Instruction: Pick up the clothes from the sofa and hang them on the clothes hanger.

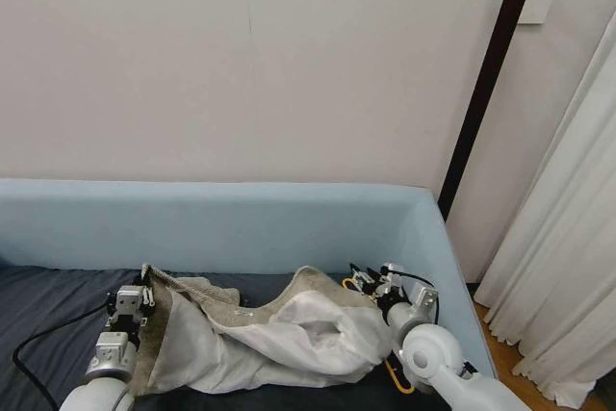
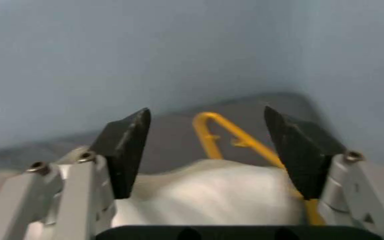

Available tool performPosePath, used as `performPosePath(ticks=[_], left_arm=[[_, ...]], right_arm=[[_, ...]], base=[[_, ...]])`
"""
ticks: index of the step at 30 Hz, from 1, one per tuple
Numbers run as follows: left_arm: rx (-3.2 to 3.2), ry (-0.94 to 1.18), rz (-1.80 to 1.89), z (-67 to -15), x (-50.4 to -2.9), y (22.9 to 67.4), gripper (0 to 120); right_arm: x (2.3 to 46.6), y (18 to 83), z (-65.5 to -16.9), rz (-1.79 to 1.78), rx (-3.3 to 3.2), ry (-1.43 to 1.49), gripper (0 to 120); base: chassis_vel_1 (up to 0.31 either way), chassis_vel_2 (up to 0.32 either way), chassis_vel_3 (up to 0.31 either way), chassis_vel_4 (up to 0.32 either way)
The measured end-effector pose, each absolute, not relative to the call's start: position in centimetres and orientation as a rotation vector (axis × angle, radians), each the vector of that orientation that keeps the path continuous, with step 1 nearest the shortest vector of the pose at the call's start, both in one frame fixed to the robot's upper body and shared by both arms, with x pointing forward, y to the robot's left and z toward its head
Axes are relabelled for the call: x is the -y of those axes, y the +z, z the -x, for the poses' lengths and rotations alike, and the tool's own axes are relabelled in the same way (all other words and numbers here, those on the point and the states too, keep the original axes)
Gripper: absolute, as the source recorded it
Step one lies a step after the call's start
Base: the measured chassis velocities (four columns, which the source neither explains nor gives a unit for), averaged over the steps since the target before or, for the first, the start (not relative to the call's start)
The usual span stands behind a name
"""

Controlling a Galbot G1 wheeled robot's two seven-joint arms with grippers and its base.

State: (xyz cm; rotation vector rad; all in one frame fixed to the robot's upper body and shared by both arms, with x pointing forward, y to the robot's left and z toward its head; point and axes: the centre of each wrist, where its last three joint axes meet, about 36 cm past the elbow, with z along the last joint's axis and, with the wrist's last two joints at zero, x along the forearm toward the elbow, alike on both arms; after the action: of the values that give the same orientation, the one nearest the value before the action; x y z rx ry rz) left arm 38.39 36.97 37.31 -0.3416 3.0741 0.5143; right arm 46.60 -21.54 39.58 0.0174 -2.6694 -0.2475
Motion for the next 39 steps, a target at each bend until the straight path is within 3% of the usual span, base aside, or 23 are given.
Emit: performPosePath(ticks=[2,7,21,26,29,35,39], left_arm=[[-3.078,0.504,0.329,-38.3,-36.5,37.2,0],[-3.066,0.493,0.307,-38.3,-36.0,37.7,0],[-3.033,0.483,0.296,-38.2,-35.6,38.8,0],[-3.025,0.485,0.299,-38.3,-35.6,39.1,0],[-3.023,0.484,0.300,-38.4,-35.6,39.1,0],[-3.022,0.486,0.300,-38.4,-35.6,39.2,0],[-3.020,0.484,0.296,-38.4,-35.5,39.3,0]], right_arm=[[23.0,37.0,-47.2,0.054,2.634,-0.025,82],[24.6,34.5,-48.8,0.085,2.506,0.191,98],[25.3,28.7,-49.0,0.001,2.345,0.429,100],[25.3,28.0,-50.2,-0.057,2.325,0.365,88],[25.5,27.8,-51.4,-0.052,2.301,0.294,74],[25.9,27.3,-52.2,-0.023,2.276,0.296,56],[26.7,26.6,-52.3,-0.001,2.240,0.329,55]], base=[[0.000,0.000,0.000,0.000],[0.000,0.000,0.000,0.000],[0.000,0.000,0.000,0.000],[0.000,0.000,0.000,0.000],[0.000,0.000,0.000,0.000],[0.000,0.000,0.000,0.000],[0.000,0.000,0.000,0.000]])
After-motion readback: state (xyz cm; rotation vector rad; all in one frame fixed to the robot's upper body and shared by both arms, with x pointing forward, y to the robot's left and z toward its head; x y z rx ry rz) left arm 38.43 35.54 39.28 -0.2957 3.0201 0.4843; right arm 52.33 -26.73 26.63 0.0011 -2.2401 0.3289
